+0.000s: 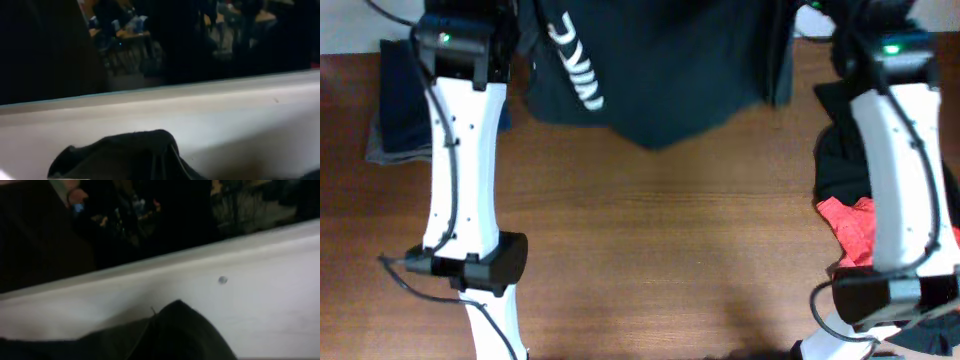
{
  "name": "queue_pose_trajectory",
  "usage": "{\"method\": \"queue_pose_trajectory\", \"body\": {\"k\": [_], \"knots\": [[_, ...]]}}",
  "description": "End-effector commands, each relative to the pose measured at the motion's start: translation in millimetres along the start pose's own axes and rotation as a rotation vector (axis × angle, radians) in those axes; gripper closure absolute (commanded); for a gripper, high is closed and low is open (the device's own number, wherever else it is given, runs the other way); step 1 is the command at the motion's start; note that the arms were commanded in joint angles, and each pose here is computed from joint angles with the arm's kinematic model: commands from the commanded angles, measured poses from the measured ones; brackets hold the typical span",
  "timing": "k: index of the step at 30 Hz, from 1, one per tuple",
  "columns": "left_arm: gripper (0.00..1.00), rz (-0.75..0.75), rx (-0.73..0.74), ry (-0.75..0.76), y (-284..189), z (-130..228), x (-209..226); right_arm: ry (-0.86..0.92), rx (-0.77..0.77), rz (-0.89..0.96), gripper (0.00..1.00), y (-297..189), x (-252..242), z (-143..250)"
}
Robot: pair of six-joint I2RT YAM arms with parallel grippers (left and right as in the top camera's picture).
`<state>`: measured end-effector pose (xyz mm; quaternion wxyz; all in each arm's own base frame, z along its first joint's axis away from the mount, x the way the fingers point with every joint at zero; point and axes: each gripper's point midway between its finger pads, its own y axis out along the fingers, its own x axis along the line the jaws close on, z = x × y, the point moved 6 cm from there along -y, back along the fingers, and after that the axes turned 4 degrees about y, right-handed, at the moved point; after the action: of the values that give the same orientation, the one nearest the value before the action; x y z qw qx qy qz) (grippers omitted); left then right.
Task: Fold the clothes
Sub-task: 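Lift the t-shirt with both grippers and stretch it across the table, then lower the stretched t-shirt flat onto the table center with both grippers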
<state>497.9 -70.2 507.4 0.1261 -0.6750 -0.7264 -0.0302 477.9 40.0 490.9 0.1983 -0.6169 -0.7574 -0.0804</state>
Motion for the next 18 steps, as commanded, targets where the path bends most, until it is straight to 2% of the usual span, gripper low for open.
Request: {"method": "queue_pose_trajectory", "body": {"k": [1, 11, 12, 14, 16, 18], "knots": [[0.99, 0.019, 0.007, 0.016, -51, -20, 17, -0.039, 0.007, 0.039, 0.96, -37, -2, -23], [0.99, 0.054, 0.676, -0.1, -62, 109, -6, 0.077, 0.592, 0.314, 0.95, -45, -57, 94], [0.99, 0.06, 0.722, -0.12, -64, 118, -9, 0.088, 0.646, 0.333, 0.93, -47, -60, 104], [0.98, 0.102, 0.813, -0.158, -70, 133, -17, 0.104, 0.743, 0.38, 0.85, -54, -67, 121], [0.98, 0.187, 0.894, -0.19, -76, 144, -29, 0.11, 0.813, 0.429, 0.79, -63, -72, 132], [0.99, 0.247, 0.954, -0.209, -84, 151, -36, 0.11, 0.856, 0.462, 0.79, -70, -74, 137]]}}
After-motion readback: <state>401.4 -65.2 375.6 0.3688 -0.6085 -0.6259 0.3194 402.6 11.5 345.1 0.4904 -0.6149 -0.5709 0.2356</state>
